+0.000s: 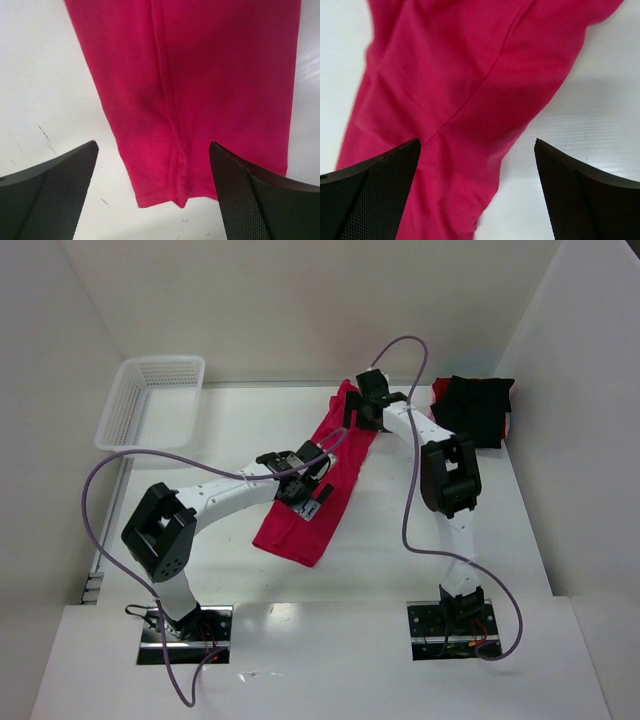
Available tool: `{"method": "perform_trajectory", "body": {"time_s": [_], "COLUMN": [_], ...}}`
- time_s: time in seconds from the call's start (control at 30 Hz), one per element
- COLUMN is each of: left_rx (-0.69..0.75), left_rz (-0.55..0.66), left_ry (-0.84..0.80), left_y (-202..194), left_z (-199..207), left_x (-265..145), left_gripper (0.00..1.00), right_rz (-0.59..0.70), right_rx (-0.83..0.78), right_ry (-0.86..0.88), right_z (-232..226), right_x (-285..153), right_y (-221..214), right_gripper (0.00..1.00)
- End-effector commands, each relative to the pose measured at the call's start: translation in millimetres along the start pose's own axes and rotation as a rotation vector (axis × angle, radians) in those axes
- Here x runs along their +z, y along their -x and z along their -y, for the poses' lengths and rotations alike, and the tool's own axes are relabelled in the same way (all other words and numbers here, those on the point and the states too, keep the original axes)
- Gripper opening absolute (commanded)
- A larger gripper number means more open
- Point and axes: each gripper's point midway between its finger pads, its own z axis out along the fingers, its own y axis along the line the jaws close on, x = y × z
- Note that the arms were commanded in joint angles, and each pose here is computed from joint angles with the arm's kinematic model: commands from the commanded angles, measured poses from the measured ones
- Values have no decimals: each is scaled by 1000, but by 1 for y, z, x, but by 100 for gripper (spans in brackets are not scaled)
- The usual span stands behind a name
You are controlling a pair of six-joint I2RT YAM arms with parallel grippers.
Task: Fold and stack the t-shirts
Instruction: Rotate the tshirt 90 degrees
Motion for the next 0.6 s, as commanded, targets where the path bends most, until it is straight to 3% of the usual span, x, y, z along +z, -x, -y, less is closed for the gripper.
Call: {"method": "perform_trajectory", "body": {"time_s": [0.0, 0.17, 0.57], "left_rx": [-142, -187, -157], "left_rz": [92, 148, 7], "left_ry": [66, 57, 19], "left_y": [16, 25, -1], "left_z": [-8, 2, 25], "left_x": [-10, -6, 27], "left_gripper": [99, 99, 99], "right_rz": [65, 28, 35], "right_rx": [35, 43, 65], "right_ry": [-30, -51, -90], "right_z": [2, 4, 19], "right_x": [13, 38, 59], "right_y": [18, 13, 26], "right_gripper": [100, 100, 100]}}
